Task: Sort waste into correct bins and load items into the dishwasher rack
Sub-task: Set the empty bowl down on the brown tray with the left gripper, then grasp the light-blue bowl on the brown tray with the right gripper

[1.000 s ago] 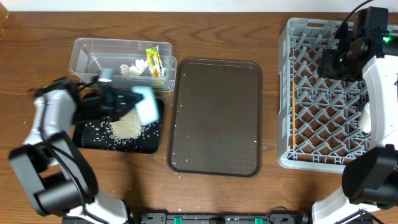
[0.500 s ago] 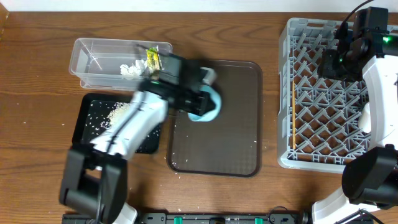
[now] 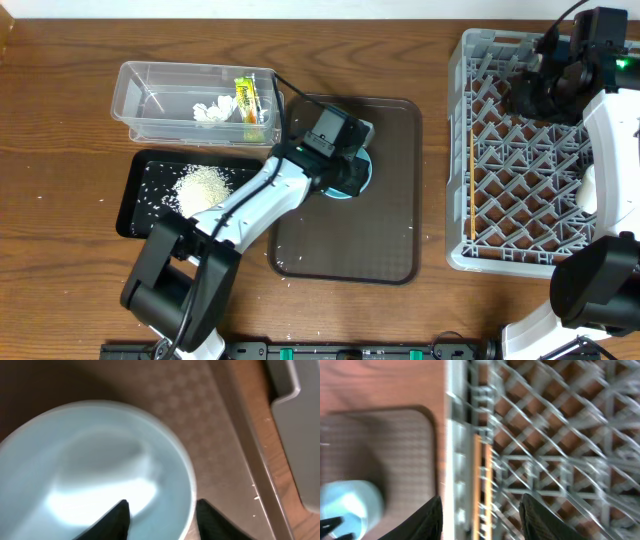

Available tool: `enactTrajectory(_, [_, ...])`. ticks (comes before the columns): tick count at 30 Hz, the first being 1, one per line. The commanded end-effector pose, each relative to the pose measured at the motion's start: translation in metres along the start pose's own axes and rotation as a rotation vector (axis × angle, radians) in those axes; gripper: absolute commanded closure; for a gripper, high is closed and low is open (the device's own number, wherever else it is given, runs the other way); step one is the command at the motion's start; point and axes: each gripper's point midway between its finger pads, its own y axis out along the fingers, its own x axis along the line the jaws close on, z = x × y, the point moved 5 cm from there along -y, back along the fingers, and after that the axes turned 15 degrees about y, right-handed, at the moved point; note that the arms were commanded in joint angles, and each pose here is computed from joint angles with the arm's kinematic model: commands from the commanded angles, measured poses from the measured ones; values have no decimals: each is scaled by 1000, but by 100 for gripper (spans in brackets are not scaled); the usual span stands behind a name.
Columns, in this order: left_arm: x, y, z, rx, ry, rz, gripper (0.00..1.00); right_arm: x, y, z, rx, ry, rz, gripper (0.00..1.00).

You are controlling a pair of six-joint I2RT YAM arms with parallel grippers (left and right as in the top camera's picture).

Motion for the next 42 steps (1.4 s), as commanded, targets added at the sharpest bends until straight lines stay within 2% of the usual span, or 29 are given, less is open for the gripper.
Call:
enactTrajectory(1, [14,-36,-14,-71,-24,-57,45,32,-4,6,29,-40,-189,50])
enactTrajectory(7, [42,-103,5,-73,-163,-122,40,83,7,28,58,-220,-240,46])
enactTrajectory(12, [71,-146,36,-37,-301,-191,37,122,41,58,97,-349,-166,43])
enactTrajectory(17, [97,-169,65,11,-440,-235,37,150,91,104,238,-435,-137,43])
enactTrajectory(22, [114,-178,81,33,-523,-259,37,155,147,147,386,-426,-66,47])
enactTrajectory(24, [115,-178,82,32,-529,-262,37,152,166,159,427,-418,-34,52])
enactTrajectory(25, [115,-178,82,32,-529,-262,37,150,174,165,448,-421,-23,66])
enactTrajectory(27, [115,-178,82,31,-529,-262,37,148,183,172,469,-424,-10,99])
enactTrajectory(28, [115,-178,82,32,-529,-262,37,147,184,171,466,-413,-1,99])
enactTrajectory(31, [115,-178,82,31,-529,-262,36,147,169,146,374,-402,43,99])
enactTrajectory(33, [115,-178,82,31,-529,-262,37,149,142,111,246,-399,78,99])
enactTrajectory(39, [115,-178,82,31,-529,-262,37,136,35,7,-231,-356,211,99])
enactTrajectory(42, [115,-178,82,31,-529,-262,37,104,-9,-37,-449,-328,387,99])
